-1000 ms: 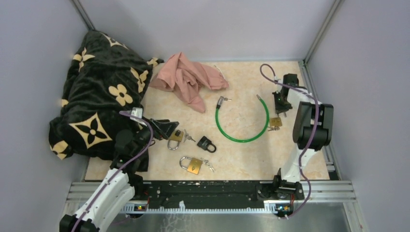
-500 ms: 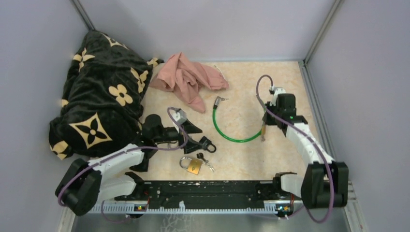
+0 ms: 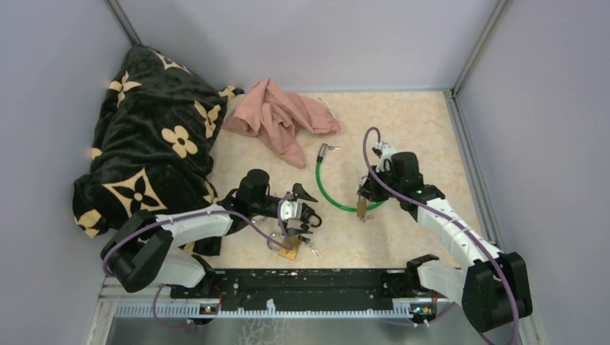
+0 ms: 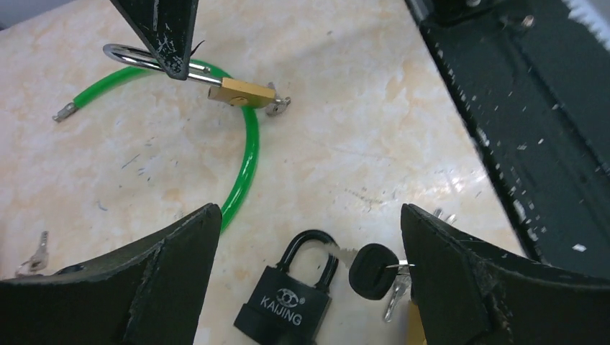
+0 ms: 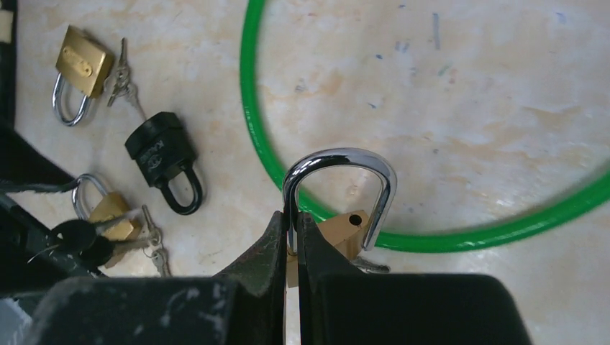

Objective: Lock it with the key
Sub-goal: Pick up the lock from the center of the board.

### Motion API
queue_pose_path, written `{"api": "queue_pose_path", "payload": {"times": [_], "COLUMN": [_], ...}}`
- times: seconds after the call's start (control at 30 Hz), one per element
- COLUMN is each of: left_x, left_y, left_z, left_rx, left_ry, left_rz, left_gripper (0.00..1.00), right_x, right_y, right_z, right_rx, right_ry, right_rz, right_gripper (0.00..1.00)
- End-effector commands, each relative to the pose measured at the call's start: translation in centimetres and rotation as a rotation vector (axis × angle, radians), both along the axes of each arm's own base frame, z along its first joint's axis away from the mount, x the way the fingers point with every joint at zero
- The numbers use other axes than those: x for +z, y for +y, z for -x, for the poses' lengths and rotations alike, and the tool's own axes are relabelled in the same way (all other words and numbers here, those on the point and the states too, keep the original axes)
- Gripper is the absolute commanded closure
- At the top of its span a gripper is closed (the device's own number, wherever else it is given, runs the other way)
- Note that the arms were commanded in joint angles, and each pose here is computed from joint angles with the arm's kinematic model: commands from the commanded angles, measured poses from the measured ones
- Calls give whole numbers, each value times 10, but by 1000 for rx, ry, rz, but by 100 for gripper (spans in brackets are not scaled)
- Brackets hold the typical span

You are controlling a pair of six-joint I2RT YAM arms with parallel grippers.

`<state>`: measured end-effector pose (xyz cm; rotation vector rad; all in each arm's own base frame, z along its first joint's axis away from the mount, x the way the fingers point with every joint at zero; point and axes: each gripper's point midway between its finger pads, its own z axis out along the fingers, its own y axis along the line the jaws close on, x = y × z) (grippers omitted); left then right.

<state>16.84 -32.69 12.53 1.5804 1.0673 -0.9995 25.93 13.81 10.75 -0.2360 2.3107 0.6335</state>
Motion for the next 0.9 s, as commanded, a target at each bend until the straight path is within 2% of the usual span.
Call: {"api": "queue_pose_path", "payload": {"times": [0.0, 0.07, 0.17, 0.2, 0.23, 0.33, 0.4, 0.47, 0.5, 0.53, 0.6, 0.63, 0.7, 0.87], "left_x": [-23, -6, 32, 35, 27, -15, -51, -66, -55, -33, 19, 41, 63, 76], "left_y": [19, 19, 26, 32, 39, 76, 119, 151, 146, 128, 95, 85, 78, 77], "left_z": [-17, -33, -46, -44, -36, -6, 10, 11, 2, -12, -35, -35, -31, -4], "left_rx": [5, 74, 223, 234, 208, 46, -104, -234, -180, -60, 151, 181, 227, 204], "left_ry": [-265, -249, 150, 237, 242, -1, -203, -387, -397, -343, -136, -43, 74, 363], "left_rz": [-113, -96, -28, -34, -76, -302, -519, -672, -655, -568, -358, -252, -120, -37], "left_gripper": [1, 1, 1, 1, 1, 1, 1, 1, 1, 1, 1, 1, 1, 1], "right_x": [41, 46, 55, 58, 59, 58, 58, 58, 58, 60, 60, 56, 44, 19], "right_y": [53, 69, 85, 89, 90, 92, 95, 99, 101, 105, 115, 118, 119, 125], "right_z": [-10, -8, -6, -5, -5, -5, -3, -3, -2, -1, 2, 3, 3, 5], "right_rx": [151, 193, 235, 241, 245, 245, 255, 260, 266, 279, 316, 330, 327, 328], "right_ry": [-123, -132, -136, -140, -143, -141, -139, -140, -140, -146, -144, -131, -87, 2], "right_rz": [-84, -78, -119, -133, -134, -120, -116, -91, -83, -83, -87, -78, -63, -71], "right_gripper": [100, 100, 100, 100, 100, 100, 100, 100, 100, 100, 100, 100, 100, 100]}}
